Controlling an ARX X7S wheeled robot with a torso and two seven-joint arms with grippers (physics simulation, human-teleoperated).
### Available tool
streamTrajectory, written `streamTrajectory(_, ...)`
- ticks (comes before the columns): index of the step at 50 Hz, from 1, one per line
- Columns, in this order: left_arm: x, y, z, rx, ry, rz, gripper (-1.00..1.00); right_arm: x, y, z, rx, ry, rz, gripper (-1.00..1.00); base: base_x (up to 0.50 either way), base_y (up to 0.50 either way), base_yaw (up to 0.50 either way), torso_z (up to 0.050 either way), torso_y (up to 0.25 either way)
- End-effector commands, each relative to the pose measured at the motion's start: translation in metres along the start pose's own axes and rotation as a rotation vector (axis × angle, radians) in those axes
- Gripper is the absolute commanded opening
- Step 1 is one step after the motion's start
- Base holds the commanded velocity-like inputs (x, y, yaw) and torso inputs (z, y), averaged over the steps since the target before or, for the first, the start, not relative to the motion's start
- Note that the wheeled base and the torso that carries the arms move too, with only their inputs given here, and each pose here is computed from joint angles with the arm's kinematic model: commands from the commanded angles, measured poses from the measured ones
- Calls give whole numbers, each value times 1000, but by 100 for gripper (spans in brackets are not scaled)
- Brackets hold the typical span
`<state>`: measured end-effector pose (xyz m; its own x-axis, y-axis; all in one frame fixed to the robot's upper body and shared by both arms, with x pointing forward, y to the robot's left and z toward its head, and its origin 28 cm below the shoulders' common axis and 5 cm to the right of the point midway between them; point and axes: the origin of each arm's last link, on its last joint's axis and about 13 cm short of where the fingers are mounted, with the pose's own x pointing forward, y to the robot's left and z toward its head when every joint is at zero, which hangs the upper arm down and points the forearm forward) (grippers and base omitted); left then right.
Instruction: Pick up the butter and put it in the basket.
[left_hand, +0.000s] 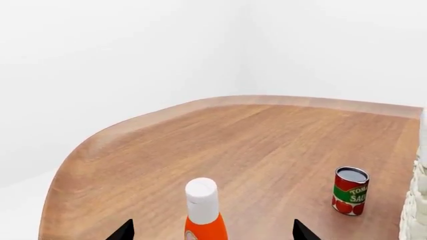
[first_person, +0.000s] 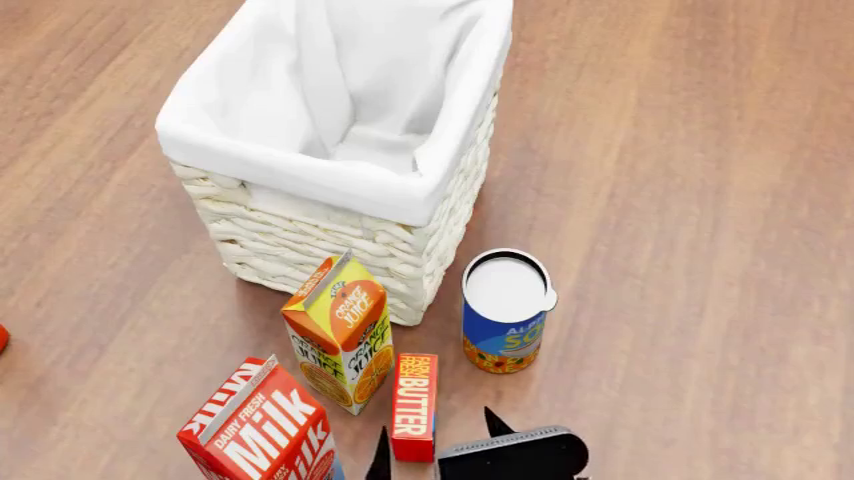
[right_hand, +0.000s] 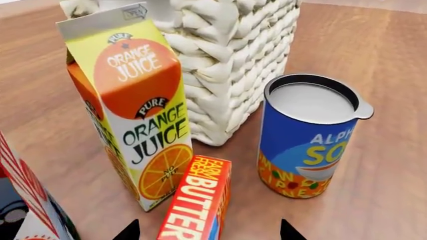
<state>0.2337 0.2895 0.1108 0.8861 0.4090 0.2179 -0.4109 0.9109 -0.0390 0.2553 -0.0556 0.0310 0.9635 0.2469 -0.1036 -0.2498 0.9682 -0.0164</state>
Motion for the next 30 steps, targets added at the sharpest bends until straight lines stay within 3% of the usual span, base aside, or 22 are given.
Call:
streamTrajectory(1, 0, 2, 1, -35, 36, 10, 100, 9, 1, 4, 12, 2, 27, 100, 0, 0, 0, 0, 0)
streamTrajectory(30, -4, 3, 8, -46, 38, 11, 100, 22, -6, 7, 25, 69, 44, 100, 0, 0, 0, 0, 0)
